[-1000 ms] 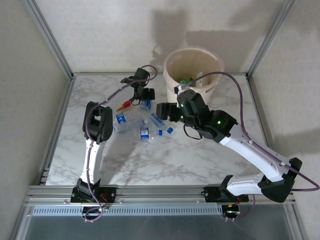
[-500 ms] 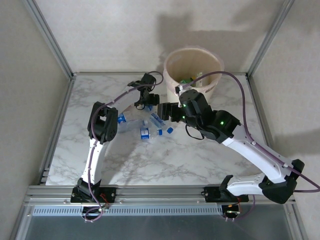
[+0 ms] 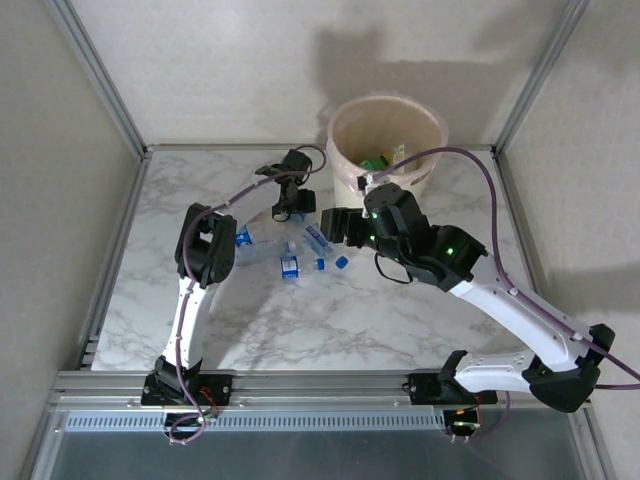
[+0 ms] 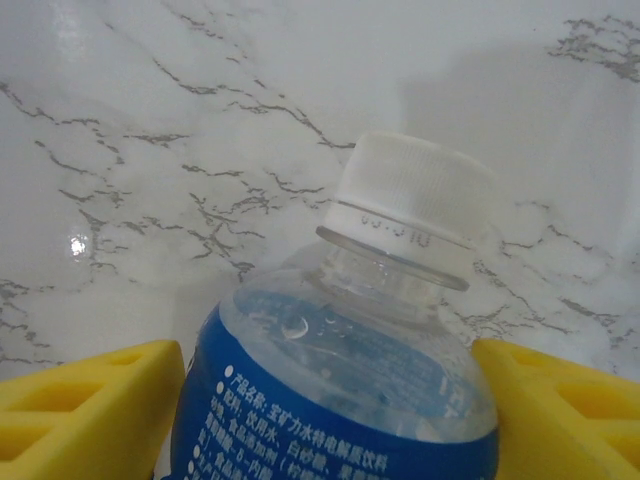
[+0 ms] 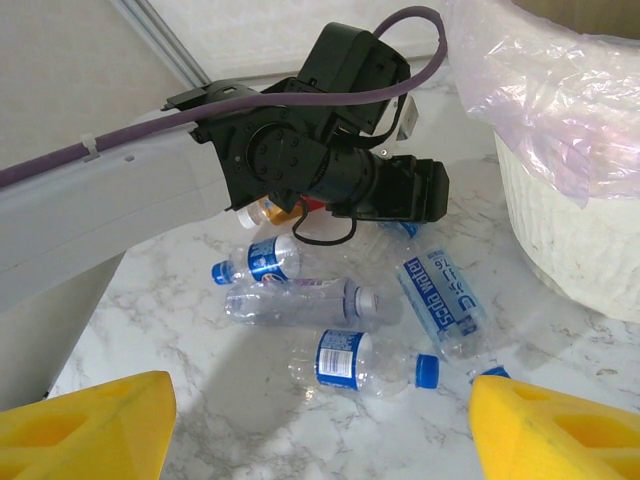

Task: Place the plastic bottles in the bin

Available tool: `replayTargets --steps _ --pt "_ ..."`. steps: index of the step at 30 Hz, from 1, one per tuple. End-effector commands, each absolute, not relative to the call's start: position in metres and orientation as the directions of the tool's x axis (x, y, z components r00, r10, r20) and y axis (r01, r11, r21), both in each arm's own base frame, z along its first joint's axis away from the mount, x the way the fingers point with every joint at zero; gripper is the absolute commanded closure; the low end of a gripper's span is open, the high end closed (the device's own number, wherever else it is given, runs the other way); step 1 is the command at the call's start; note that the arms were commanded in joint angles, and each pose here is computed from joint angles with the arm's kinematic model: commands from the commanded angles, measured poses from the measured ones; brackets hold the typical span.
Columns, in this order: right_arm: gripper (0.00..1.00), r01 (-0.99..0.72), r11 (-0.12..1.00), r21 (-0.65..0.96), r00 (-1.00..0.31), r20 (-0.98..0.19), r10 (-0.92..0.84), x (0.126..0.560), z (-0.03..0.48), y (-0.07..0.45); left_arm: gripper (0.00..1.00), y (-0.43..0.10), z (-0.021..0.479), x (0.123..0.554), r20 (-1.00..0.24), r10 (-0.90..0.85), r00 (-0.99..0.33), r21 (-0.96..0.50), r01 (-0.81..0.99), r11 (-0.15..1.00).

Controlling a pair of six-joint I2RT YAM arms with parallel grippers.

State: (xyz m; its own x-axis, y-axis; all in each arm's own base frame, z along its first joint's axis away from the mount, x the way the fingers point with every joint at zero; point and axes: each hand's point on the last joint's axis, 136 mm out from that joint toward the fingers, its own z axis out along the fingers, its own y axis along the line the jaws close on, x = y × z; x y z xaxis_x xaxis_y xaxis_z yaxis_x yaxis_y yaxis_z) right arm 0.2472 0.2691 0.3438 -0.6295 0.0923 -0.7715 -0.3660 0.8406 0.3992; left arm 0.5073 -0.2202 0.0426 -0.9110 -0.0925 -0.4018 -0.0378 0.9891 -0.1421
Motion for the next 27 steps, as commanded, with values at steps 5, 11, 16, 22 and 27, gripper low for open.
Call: replayTargets --steps 5,11,16,22,27 --pt "0.23 -0.356 0.831 0.428 -0.61 -0.78 0.14 0.245 0.358 0.263 0.36 -0.215 0.054 0.497 -0.402 -0.093 -0.911 -0.127 -0.045 0.991" --pt "0.23 -0.388 0.812 0.435 -0.605 -0.785 0.131 0.246 0.359 0.274 0.39 -0.214 0.118 0.503 -0.496 -0.131 -0.858 -0.175 -0.049 0.983" --pt "0.22 -0.434 0.789 0.434 -0.59 -0.799 0.114 0.25 0.369 0.289 0.41 -0.215 0.173 0.501 -0.546 -0.183 -0.818 -0.24 -0.058 0.969" --pt "0.19 -0.497 0.752 0.434 -0.574 -0.814 0.09 0.254 0.38 0.308 0.41 -0.217 0.235 0.482 -0.574 -0.302 -0.761 -0.396 -0.065 0.916" --pt "0.16 -0.542 0.688 0.483 -0.598 -0.796 0.088 0.263 0.387 0.32 0.41 -0.216 0.279 0.461 -0.548 -0.434 -0.716 -0.571 -0.059 0.819"
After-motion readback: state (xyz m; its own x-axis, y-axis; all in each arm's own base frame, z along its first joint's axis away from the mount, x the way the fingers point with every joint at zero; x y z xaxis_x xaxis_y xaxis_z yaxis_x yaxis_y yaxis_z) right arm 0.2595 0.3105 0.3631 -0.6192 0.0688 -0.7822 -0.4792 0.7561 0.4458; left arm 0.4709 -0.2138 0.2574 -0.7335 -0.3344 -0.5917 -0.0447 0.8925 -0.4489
